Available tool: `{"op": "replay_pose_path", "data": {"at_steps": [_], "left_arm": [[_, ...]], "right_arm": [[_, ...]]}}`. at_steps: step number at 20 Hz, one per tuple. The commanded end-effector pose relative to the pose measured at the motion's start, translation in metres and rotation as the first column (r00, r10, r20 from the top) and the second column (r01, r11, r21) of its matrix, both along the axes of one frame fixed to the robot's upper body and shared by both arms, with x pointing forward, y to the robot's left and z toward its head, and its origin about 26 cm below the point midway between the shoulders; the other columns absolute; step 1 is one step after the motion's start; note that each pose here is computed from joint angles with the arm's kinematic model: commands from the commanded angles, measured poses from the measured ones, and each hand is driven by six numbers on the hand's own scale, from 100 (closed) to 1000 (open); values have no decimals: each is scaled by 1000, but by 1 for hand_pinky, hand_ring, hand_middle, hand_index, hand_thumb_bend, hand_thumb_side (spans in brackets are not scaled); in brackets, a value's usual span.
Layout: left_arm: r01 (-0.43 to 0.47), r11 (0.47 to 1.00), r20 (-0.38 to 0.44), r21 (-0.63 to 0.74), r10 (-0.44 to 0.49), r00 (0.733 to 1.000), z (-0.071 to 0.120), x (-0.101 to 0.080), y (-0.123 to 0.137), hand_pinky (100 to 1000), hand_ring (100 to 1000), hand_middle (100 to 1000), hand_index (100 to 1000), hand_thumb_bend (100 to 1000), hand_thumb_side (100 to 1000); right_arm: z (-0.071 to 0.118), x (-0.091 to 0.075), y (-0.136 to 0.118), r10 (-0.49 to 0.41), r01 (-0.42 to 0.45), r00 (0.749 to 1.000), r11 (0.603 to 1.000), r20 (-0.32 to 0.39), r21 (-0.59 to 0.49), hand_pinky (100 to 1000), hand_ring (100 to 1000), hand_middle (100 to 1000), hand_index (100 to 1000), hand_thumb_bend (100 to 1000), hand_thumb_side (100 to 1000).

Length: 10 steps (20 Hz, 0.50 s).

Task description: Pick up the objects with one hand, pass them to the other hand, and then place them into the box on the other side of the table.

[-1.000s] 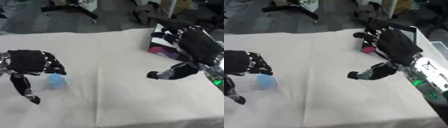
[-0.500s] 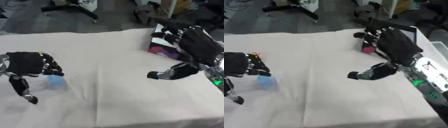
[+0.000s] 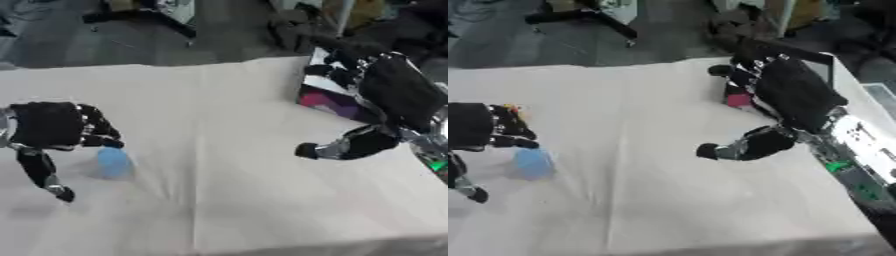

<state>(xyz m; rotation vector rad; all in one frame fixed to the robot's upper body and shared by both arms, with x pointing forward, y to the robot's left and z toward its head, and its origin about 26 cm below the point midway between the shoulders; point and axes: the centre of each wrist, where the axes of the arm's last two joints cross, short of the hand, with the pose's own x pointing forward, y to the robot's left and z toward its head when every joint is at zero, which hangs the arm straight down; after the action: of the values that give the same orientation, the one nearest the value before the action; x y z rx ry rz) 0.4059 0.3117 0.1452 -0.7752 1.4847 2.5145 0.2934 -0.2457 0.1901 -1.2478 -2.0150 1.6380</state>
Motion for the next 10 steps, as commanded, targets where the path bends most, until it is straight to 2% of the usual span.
{"op": "replay_pose_path", "data": {"at_steps": [1,7,10], "left_arm": [[30,999,97,20,-32,995,8,8,15,751,776,784,933,772,632],[129,991,169,43,-135,976,-6,21,50,749,772,778,929,735,607],[126,990,172,57,-134,976,-10,26,54,746,766,772,925,697,581]], "right_arm": [[11,-2,-1,3,-3,999,1000,37,-16,776,758,1000,834,713,972],[10,-2,-2,0,1,999,1000,40,-13,772,758,1000,834,715,975],[10,-2,-1,0,0,999,1000,41,-11,770,758,1000,834,716,976]]}}
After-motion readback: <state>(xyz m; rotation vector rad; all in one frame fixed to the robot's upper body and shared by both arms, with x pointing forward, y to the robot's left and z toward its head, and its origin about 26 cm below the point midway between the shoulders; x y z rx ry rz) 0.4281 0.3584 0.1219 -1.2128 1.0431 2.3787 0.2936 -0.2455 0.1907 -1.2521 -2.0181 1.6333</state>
